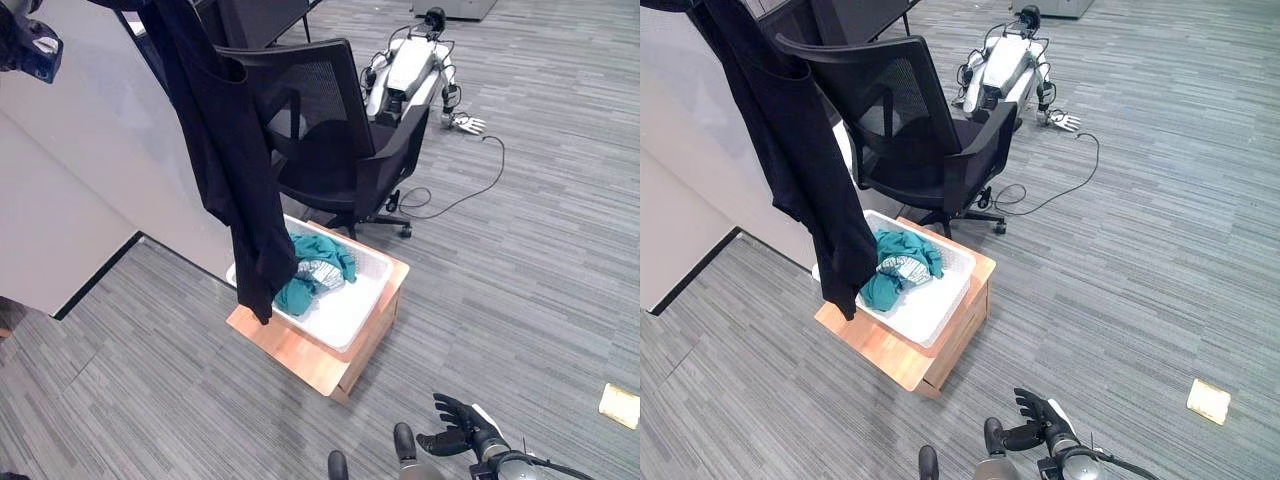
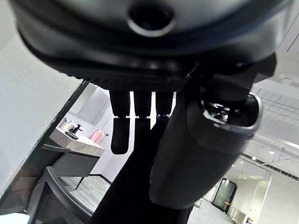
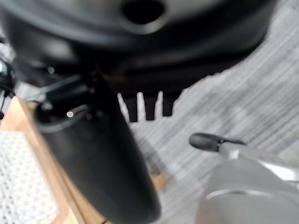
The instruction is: Pick up bed clothes into laundry basket.
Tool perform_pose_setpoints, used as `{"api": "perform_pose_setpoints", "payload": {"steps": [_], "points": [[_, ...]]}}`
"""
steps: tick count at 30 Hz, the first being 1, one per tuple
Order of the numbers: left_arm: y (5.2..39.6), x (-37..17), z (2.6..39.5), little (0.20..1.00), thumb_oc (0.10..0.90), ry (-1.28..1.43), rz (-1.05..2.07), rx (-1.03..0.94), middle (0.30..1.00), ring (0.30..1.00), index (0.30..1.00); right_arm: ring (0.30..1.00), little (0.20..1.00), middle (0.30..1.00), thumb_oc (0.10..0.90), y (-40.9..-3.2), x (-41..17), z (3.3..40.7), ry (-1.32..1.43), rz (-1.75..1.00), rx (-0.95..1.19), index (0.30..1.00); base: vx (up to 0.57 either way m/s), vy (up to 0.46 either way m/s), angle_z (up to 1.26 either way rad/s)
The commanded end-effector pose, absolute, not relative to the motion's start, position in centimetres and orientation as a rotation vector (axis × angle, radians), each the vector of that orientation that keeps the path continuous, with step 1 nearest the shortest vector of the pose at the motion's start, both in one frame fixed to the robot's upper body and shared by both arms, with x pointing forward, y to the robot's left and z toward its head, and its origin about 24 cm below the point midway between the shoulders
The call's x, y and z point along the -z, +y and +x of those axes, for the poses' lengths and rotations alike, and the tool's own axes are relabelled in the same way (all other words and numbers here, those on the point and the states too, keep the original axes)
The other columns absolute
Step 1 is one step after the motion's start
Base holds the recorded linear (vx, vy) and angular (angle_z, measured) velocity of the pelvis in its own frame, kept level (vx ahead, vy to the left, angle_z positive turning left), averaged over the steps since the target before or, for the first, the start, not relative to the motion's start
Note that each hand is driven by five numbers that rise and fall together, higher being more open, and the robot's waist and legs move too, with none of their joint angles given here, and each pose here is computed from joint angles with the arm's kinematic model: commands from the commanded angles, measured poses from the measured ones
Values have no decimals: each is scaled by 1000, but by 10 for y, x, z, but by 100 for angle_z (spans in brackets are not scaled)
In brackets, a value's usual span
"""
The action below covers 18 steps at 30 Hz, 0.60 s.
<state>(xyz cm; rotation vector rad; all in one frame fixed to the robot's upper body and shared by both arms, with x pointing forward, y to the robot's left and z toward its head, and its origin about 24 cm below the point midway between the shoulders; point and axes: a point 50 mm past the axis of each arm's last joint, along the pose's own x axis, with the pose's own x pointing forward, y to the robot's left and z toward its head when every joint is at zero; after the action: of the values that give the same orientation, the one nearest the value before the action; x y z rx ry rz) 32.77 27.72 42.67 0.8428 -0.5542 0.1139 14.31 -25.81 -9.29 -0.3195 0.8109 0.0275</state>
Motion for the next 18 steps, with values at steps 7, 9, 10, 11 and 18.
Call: {"api": "perform_pose_setpoints", "payload": {"steps": [7, 9, 10, 11, 18], "points": [[295, -549, 233, 300, 400, -990, 685, -459, 300, 300, 300, 900, 900, 900, 800, -273, 75, 148, 721, -375, -11, 900, -1, -5, 4], [294, -552, 230, 300, 400, -997, 683, -463, 300, 300, 300, 900, 900, 900, 800, -272, 73, 149, 712, -385, -18, 900, 0, 0, 0], [292, -554, 228, 300, 400, -1006, 686, -465, 300, 300, 300, 900, 900, 900, 800, -273, 73, 149, 718, -402, -21, 900, 0, 0, 0], [291, -555, 228, 300, 400, -1008, 683, -465, 300, 300, 300, 900, 900, 900, 800, -273, 73, 149, 718, -416, -28, 900, 0, 0, 0], [292, -555, 229, 300, 400, -1006, 678, -467, 300, 300, 300, 900, 900, 900, 800, -273, 75, 148, 725, -423, -29, 900, 0, 0, 0]]}}
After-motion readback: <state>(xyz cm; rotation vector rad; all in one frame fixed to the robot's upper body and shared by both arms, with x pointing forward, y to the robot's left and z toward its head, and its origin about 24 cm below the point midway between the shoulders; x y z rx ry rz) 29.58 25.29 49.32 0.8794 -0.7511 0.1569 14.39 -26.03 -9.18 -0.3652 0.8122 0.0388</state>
